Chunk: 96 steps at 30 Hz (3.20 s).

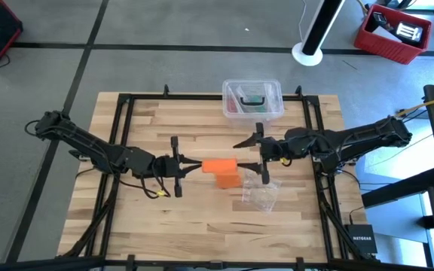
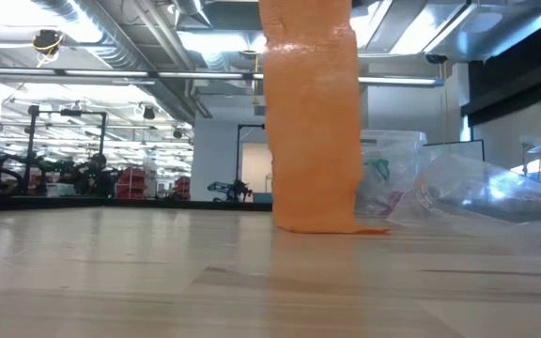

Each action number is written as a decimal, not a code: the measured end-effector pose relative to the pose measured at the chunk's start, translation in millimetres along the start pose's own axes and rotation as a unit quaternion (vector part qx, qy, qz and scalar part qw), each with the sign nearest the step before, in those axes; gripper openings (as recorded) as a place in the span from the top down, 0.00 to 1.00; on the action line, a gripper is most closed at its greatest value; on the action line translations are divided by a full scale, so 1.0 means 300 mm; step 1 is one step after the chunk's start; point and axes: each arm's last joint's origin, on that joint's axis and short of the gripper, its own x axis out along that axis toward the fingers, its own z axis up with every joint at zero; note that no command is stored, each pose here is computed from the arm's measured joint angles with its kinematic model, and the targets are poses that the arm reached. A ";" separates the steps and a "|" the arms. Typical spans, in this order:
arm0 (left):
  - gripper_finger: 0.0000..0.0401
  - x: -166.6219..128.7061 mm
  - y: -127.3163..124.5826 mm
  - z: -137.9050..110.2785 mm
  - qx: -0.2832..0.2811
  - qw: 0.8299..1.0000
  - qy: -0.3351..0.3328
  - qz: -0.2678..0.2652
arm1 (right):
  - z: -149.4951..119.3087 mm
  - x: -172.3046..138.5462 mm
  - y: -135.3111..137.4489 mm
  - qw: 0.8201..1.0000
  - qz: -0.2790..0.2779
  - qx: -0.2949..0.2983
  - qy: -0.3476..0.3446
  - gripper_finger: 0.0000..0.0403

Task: Roll bandage
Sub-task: Roll the orange bandage

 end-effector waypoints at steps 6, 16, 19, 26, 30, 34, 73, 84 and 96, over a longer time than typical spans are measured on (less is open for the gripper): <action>1.00 0.000 0.000 0.000 -0.013 1.000 -0.001 0.000 | 0.005 -0.001 -0.002 1.000 -0.005 0.001 -0.007 0.34; 0.94 0.000 0.001 0.002 -0.011 1.000 -0.003 0.001 | 0.005 -0.001 -0.002 1.000 -0.006 0.003 -0.007 0.34; 0.87 0.000 0.003 0.006 -0.009 1.000 -0.009 0.004 | 0.005 0.000 -0.002 1.000 -0.006 0.004 -0.007 0.34; 0.77 0.005 0.014 0.007 -0.002 1.000 -0.012 0.011 | -0.007 0.028 0.004 1.000 0.004 0.014 -0.005 0.34; 0.76 0.005 0.014 0.006 0.002 1.000 -0.010 0.011 | -0.015 0.036 0.006 1.000 0.005 0.013 0.001 0.34; 0.76 0.005 0.014 0.006 0.001 1.000 -0.011 0.011 | -0.012 0.035 0.006 1.000 0.004 0.014 -0.003 0.34; 0.66 -0.005 0.010 0.009 0.101 0.992 0.017 0.068 | -0.010 0.035 0.001 1.000 -0.016 0.016 -0.005 0.34; 0.65 -0.008 0.010 0.011 0.100 0.991 0.021 0.083 | -0.010 0.035 0.001 1.000 -0.014 0.016 -0.005 0.34; 0.70 -0.006 -0.006 0.014 0.145 0.989 -0.012 0.009 | -0.010 0.035 0.003 1.000 -0.012 0.016 -0.005 0.34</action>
